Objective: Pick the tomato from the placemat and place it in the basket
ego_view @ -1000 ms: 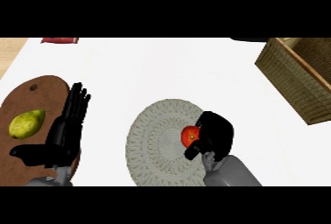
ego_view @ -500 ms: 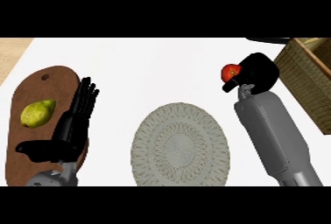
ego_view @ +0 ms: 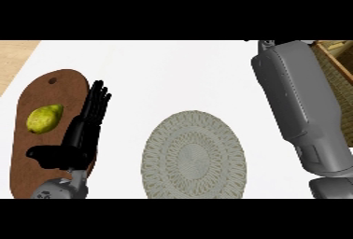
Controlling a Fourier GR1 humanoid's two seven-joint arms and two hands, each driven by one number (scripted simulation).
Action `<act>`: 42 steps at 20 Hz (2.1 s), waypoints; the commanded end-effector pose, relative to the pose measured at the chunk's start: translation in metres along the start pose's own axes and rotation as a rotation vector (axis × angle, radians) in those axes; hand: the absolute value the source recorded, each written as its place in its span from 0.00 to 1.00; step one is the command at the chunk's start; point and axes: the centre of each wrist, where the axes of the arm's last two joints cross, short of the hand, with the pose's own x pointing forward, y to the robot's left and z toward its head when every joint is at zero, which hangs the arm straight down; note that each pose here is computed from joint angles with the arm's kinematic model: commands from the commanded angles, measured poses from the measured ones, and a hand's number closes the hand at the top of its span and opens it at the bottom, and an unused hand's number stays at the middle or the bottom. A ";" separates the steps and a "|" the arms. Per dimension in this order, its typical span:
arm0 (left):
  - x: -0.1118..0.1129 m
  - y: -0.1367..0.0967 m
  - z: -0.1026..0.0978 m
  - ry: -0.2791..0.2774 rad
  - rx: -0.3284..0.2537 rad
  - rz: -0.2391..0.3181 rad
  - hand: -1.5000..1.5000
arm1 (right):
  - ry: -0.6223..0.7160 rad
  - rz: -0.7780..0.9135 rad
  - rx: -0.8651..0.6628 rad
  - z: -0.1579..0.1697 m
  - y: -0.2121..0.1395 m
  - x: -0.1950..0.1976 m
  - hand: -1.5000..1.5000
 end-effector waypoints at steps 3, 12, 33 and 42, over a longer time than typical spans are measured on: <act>-0.005 0.006 -0.002 0.034 0.012 -0.005 0.50 | 0.146 -0.156 -0.102 0.004 -0.028 0.054 1.00; -0.006 0.013 0.015 0.026 0.025 0.000 0.50 | 0.312 0.001 -0.165 -0.040 -0.044 0.054 1.00; -0.015 0.024 0.020 0.034 0.109 -0.011 0.50 | 0.379 0.118 -0.204 -0.087 -0.020 -0.016 1.00; -0.009 0.020 0.018 0.039 0.116 -0.022 0.50 | 0.416 0.168 -0.131 -0.102 0.003 -0.071 1.00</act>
